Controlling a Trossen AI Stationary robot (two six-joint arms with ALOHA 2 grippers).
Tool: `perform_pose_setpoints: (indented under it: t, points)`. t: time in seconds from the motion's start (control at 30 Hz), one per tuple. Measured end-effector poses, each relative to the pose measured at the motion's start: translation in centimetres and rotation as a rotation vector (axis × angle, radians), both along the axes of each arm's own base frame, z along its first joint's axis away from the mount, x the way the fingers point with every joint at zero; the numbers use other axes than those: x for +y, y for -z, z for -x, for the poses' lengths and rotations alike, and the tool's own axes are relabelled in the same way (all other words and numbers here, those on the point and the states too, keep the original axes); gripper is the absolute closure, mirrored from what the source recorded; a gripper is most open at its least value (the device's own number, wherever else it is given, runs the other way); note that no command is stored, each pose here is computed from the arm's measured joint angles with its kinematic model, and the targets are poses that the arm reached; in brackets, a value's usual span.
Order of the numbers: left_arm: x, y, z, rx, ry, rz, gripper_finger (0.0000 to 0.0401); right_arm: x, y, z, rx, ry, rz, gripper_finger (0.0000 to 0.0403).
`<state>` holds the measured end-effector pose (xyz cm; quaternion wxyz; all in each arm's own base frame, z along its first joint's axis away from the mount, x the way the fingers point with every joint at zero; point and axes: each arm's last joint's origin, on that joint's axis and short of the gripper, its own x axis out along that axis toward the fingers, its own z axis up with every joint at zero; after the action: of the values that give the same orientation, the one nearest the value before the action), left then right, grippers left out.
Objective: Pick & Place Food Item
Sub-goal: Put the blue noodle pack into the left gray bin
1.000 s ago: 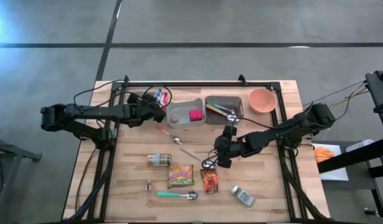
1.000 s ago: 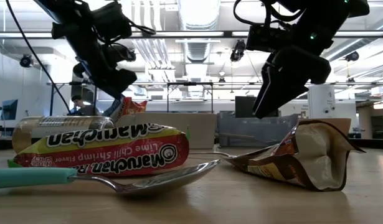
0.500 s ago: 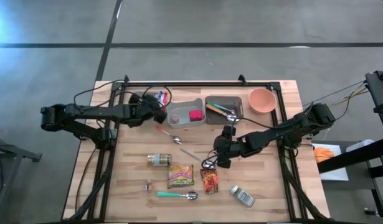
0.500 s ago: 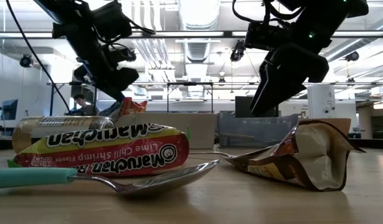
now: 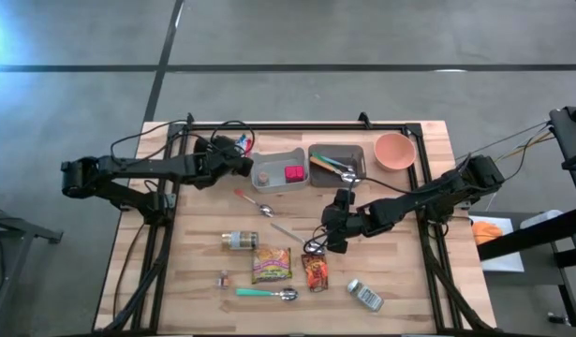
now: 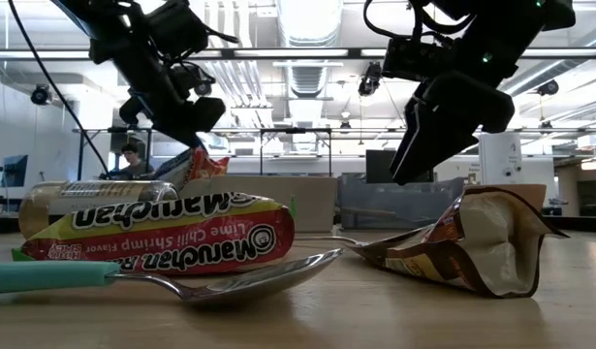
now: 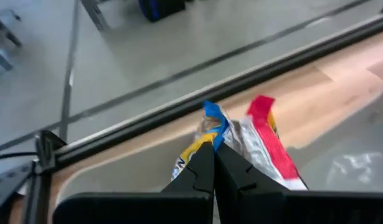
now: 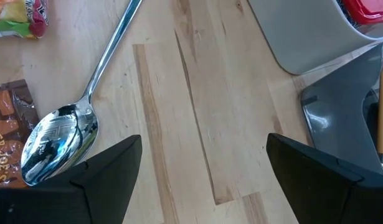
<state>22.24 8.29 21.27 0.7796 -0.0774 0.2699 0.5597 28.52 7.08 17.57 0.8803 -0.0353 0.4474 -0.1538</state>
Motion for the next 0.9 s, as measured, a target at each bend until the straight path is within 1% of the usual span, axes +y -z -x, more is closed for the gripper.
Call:
perform_pose_setpoints:
  t: [0.1, 0.27, 0.33, 0.47, 0.6, 0.73, 0.9]
  points:
    - [0.1, -0.1, 0.1, 0.022, -0.021, -0.039, 0.0401, 0.0, 0.0, 0.0, 0.000, 0.000, 0.000, 0.0060]
    - [0.1, -0.1, 0.1, -0.001, -0.038, -0.043, 0.0401, 0.0, 0.0, 0.0, -0.001, 0.000, 0.000, 0.0060]
    - [0.0, 0.5, 0.1, -0.027, -0.036, -0.039, 0.0401, 0.0, 0.0, 0.0, 0.000, 0.000, 0.000, 0.0060]
    - [-0.4, 2.6, 0.5, -0.138, -0.012, -0.006, 0.0401, 0.0, 0.0, 0.0, -0.001, 0.000, 0.000, 0.0060]
    - [-1.2, 4.3, 1.0, -0.224, 0.012, -0.007, 0.0401, 0.0, 0.0, 0.0, 0.000, -0.001, 0.000, 0.0060]
    - [-1.9, 4.9, 1.1, -0.240, 0.033, 0.011, 0.0401, 0.0, 0.0, 0.0, 0.000, -0.003, 0.002, 0.0060]
    - [-2.9, 4.9, 0.9, -0.259, 0.071, 0.031, 0.0401, -0.1, 0.0, -0.1, -0.002, 0.000, 0.001, 0.0060]
